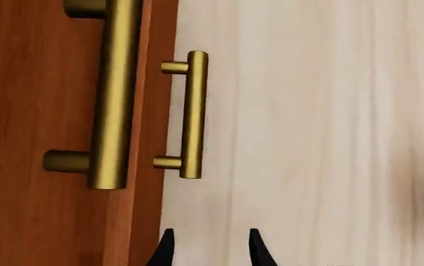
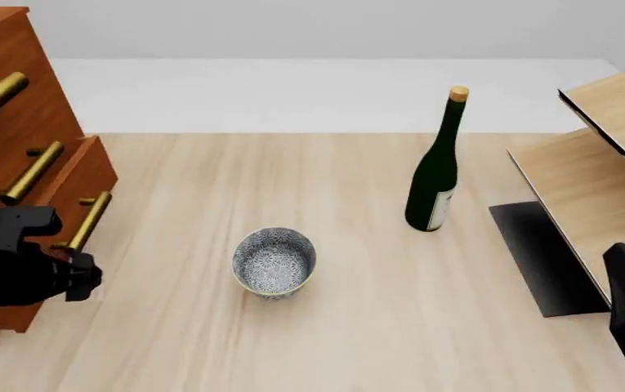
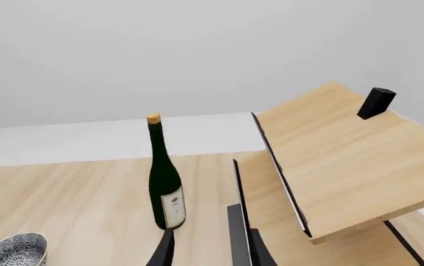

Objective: Close the bottom drawer of the cabinet and open the top drawer.

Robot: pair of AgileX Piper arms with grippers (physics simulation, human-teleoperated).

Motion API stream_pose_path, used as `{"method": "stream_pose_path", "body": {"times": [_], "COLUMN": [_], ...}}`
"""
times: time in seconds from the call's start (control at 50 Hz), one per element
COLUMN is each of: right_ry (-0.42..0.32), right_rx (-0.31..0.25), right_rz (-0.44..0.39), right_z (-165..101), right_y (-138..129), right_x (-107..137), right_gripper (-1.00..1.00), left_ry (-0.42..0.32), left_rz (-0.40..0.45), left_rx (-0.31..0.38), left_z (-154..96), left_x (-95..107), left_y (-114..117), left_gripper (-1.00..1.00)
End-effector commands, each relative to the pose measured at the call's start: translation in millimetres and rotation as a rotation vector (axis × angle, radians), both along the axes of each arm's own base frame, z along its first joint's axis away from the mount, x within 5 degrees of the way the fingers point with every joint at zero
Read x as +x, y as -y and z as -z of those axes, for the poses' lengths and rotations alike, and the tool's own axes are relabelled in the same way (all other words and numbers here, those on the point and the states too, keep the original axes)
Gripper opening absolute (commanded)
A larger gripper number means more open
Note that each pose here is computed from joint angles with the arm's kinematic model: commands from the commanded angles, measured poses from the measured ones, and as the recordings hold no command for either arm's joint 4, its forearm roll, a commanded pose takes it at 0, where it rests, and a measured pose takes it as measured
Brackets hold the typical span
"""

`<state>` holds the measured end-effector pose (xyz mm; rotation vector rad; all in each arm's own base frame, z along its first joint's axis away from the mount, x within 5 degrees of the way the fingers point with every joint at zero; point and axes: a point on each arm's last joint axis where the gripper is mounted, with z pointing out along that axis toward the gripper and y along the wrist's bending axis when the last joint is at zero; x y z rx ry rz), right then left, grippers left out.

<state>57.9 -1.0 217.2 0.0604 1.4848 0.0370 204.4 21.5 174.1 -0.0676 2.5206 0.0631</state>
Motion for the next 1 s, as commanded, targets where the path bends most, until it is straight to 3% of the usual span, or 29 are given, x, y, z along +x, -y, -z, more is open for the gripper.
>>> {"method": "stream_pose_path", "body": {"times": [0.02,0.32,0.66,1.0], "right_ry": [0.000,0.000,0.002,0.006], "right_rx": [0.001,0.005,0.009,0.000], "right_rz": [0.000,0.000,0.004,0.015], "right_z": [0.1,0.0,-0.5,-0.7], "right_y": [0.0,0.0,0.2,0.8], "right_x": [-0.2,-0.8,-0.8,-0.7], "right_gripper": [1.00,1.00,1.00,1.00], "left_ry": [-0.001,0.034,0.041,0.071], "left_rz": [-0.008,0.002,0.009,0.057], "left_rx": [0.065,0.155,0.173,0.086], "left_z": [0.6,-7.5,-8.8,-24.1], "left_x": [-11.2,-28.6,-30.4,-5.5], "left_y": [-18.0,-31.7,-33.4,-7.8], "left_gripper": [1.00,1.00,1.00,1.00]}}
